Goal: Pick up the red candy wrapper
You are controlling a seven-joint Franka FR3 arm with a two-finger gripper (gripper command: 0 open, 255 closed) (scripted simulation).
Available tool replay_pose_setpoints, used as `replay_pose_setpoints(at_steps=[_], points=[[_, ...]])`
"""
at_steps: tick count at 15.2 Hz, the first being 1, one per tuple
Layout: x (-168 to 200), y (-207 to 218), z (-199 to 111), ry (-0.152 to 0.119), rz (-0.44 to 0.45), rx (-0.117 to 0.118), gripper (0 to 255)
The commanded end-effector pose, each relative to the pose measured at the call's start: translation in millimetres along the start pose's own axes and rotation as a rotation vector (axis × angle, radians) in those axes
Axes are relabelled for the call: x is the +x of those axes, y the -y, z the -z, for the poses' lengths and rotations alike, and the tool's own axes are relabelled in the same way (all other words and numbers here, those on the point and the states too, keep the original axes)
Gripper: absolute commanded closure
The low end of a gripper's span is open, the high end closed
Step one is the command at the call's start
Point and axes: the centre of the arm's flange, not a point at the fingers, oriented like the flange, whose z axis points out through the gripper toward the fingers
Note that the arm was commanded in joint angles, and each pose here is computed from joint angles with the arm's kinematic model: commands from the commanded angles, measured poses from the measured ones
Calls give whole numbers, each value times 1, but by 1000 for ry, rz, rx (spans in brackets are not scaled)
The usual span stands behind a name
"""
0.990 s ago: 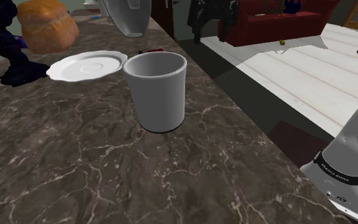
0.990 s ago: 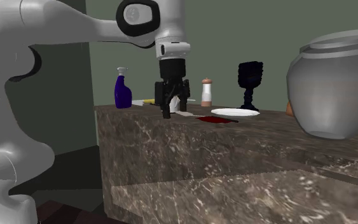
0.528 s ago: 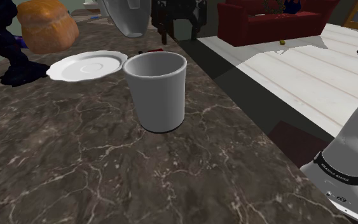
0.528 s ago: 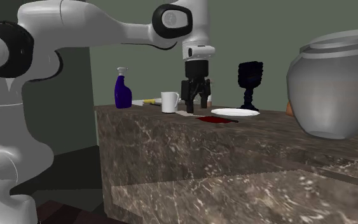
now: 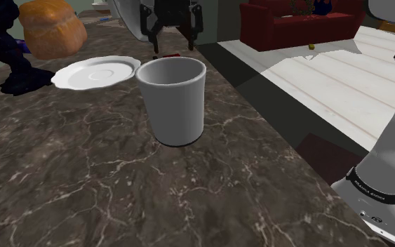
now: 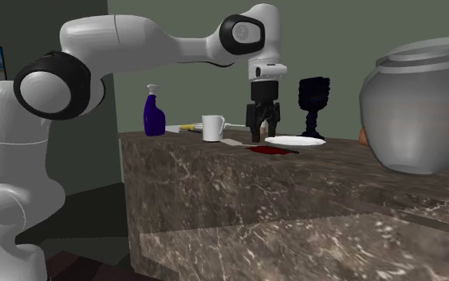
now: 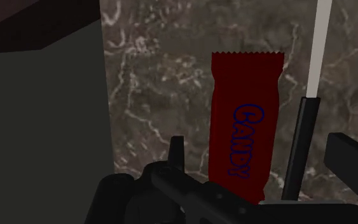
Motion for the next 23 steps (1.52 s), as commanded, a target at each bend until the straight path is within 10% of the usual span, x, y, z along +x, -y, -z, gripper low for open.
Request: replay_pose_setpoints(at_steps=[1,5,6,23], points=[[1,0,-10,0,-1,0,0],[1,-1,-24,0,-1,0,0],[1,0,-24,0,-1,0,255],[1,1,19,0,-1,0,255]])
